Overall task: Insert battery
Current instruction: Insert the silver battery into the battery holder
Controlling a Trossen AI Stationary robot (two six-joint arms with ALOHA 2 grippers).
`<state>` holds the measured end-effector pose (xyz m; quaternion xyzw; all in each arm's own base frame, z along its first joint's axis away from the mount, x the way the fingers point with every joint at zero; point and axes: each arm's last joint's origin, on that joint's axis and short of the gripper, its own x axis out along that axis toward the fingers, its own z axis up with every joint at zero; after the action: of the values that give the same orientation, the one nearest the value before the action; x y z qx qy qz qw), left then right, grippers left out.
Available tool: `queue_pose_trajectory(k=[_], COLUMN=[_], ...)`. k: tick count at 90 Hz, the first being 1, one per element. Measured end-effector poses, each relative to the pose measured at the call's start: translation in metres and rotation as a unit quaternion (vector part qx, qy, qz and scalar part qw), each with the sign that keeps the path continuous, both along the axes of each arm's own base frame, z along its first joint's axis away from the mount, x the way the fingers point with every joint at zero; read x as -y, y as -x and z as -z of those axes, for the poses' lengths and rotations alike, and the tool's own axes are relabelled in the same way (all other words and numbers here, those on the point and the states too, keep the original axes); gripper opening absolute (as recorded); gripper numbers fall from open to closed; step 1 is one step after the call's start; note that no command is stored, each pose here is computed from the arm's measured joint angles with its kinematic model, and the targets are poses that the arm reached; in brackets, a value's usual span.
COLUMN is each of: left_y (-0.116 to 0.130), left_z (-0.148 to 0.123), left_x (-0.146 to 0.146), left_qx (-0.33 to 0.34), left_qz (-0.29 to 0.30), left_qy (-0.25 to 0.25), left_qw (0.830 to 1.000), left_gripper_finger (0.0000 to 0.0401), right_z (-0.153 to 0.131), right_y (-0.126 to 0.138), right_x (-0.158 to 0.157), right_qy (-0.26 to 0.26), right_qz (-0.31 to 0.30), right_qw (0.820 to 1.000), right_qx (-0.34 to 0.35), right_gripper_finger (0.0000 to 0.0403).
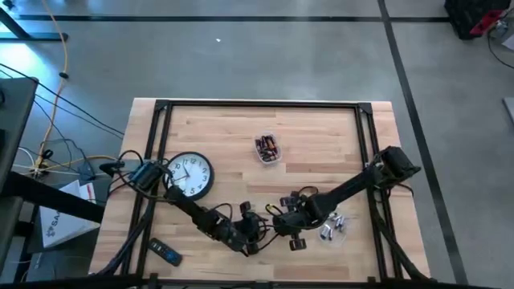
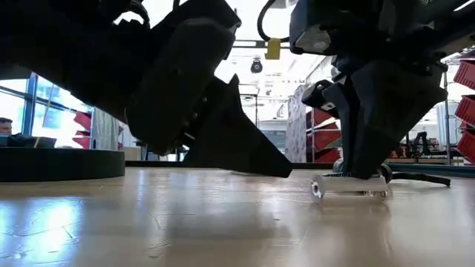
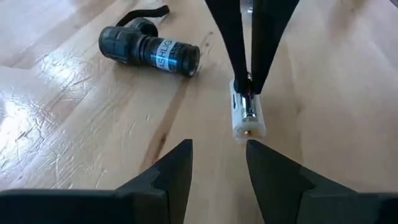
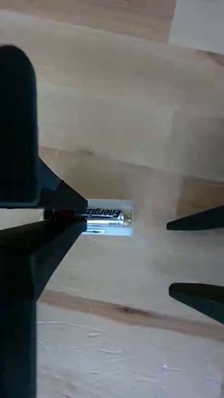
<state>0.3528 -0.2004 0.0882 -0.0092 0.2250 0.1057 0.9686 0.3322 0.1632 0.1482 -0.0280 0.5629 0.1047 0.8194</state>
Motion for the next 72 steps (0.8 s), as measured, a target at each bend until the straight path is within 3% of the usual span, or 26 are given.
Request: queue_pose_trajectory(k=[24, 52, 72], left_y=[-0.0005, -0.0006, -0.0006], left_z=[-0.0001, -0.0002, -0.0002], left_x=[-0.0004, -0.0006, -0.0006], left_qx=[0.0, 0.0, 0.0], left_qz=[0.001, 0.001, 0.001], left_qy=[0.002, 0.002, 0.002], left_qw=[1.0, 1.0, 1.0], left_gripper_finger=[0.0133, 0.0133, 0.0133], right_z=[0.0001, 0.0017, 0.0016], right_y=[-0.0015, -0.001, -0.0011], right_x=[-0.0003, 0.0007, 0.0006], right_qy=[-0.004, 0.008, 0.008], right_qz=[0.007, 0.014, 0.014], right_qw=[1.0, 1.0, 1.0], right_qx=[0.007, 0.007, 0.008], right_gripper_finger=[0.0004, 0.0067, 0.0075])
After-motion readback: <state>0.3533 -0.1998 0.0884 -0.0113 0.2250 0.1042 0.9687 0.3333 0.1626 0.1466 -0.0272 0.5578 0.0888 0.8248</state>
